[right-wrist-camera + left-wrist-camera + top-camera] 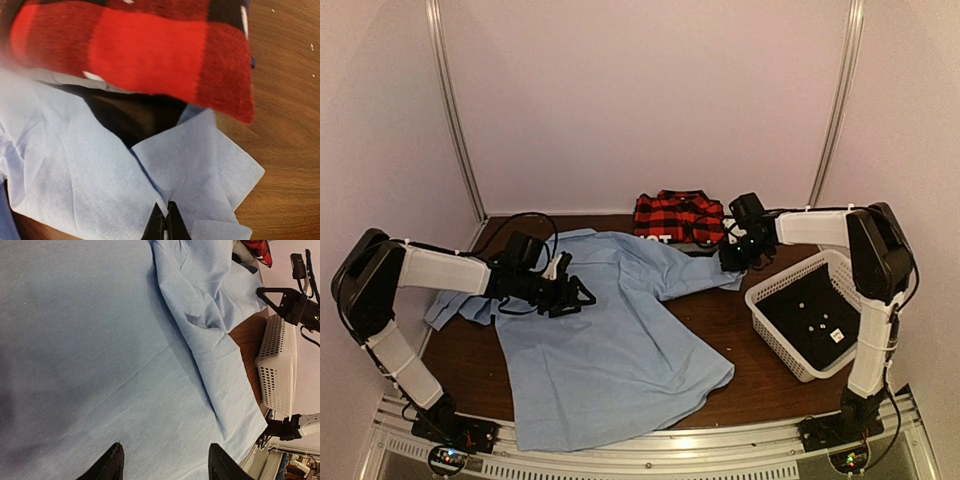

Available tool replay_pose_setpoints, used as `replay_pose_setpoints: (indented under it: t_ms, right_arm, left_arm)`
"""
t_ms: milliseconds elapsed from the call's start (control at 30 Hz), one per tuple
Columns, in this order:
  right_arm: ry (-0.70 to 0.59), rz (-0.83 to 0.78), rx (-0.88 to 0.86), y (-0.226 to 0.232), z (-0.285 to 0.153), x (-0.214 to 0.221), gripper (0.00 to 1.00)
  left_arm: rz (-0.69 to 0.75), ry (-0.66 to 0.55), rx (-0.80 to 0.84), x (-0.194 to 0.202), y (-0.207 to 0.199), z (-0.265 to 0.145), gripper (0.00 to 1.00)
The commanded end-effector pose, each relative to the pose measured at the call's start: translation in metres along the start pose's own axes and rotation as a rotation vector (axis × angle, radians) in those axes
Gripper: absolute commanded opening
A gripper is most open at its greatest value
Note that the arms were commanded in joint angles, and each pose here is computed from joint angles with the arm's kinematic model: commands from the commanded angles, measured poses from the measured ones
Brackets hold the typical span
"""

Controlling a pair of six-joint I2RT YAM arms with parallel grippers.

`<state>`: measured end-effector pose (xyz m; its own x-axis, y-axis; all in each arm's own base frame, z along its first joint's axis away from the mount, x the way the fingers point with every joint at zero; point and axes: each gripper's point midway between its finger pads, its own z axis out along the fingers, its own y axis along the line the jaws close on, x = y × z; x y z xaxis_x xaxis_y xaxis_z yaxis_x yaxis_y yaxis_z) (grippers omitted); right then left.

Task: Fold and stack the long sleeve shirts
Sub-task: Pick up the sleeve from the center of the board, then place the sleeve at the center of the board.

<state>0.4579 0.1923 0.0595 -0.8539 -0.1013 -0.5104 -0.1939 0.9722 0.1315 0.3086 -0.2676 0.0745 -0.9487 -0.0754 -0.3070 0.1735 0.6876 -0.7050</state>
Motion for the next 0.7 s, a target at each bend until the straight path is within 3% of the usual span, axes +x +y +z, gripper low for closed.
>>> replay_pose_setpoints:
  t_ms: [0, 300, 667]
  right_arm:
    - [-0.079, 0.013, -0.194, 0.043, -0.037, -0.021, 0.0]
    - [-0.165, -0.004, -0.432, 0.138, -0.086, -0.033, 0.0]
    - [-0.152, 0.068, -0.747, 0.314, -0.098, 0.009, 0.0]
  left_arm:
    - [0.044, -0.042, 0.042, -0.012, -0.017, -0.009, 0.59]
    - [0.052, -0.065, 0.07, -0.016, -0.028, -0.016, 0.59]
    - [0.029, -0.138, 0.073, -0.022, -0.031, -0.028, 0.59]
